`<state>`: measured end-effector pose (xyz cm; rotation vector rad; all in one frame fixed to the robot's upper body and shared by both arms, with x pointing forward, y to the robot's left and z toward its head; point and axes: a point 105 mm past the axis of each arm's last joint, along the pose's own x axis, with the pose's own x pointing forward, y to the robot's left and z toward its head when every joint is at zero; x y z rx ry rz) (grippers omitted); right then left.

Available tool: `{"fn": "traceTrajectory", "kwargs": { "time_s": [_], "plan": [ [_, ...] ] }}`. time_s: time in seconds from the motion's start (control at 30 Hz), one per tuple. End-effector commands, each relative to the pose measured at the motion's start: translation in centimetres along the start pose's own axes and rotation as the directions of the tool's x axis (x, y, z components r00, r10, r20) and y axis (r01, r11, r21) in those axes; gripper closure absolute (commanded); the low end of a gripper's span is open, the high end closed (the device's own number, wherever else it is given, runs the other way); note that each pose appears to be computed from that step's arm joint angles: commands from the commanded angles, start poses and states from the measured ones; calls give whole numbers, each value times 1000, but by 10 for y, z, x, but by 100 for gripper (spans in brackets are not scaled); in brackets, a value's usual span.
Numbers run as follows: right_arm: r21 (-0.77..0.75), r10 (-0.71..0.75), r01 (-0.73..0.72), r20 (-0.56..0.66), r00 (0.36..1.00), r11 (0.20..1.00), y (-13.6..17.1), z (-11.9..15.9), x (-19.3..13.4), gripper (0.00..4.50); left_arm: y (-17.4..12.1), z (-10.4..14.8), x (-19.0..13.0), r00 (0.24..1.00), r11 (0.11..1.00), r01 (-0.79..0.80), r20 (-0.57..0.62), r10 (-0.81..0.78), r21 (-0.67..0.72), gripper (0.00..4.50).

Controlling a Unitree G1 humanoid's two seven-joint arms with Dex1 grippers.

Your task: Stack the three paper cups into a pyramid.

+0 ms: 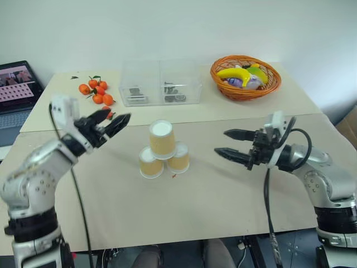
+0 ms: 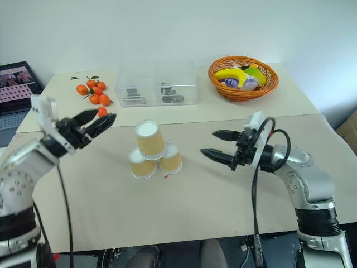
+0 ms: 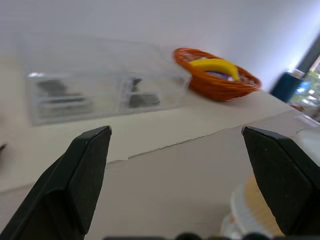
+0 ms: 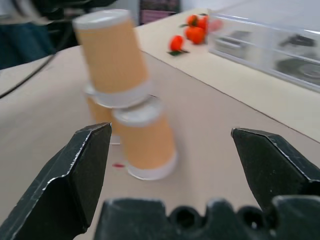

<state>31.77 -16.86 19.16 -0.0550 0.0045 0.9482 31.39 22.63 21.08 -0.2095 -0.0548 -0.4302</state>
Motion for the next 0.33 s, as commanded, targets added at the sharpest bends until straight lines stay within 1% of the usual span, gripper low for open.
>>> {"fn": "traceTrajectory", "kwargs": {
  "time_s": [0.03, 0.1, 0.17, 0.23, 0.33],
  "plan": [
    [17, -203, 202, 93, 975, 979, -29, 4, -16, 0, 22, 11, -22, 976, 982, -190, 114, 186, 20, 3],
    [58, -304, 299, 124, 944, 952, -43, 1, -21, 0, 35, 1, -31, 953, 959, -283, 113, 282, -7, 3],
    [80, -381, 373, 141, 914, 924, -53, -2, -25, 0, 43, -12, -37, 938, 943, -333, 92, 334, -28, 3],
    [97, -465, 455, 135, 875, 885, -65, -9, -28, 0, 51, -23, -44, 915, 919, -395, 83, 395, -22, 3],
    [87, -545, 538, 110, 831, 839, -75, -20, -32, 0, 53, -37, -48, 900, 903, -431, 71, 430, -3, 3]
  ]
}}
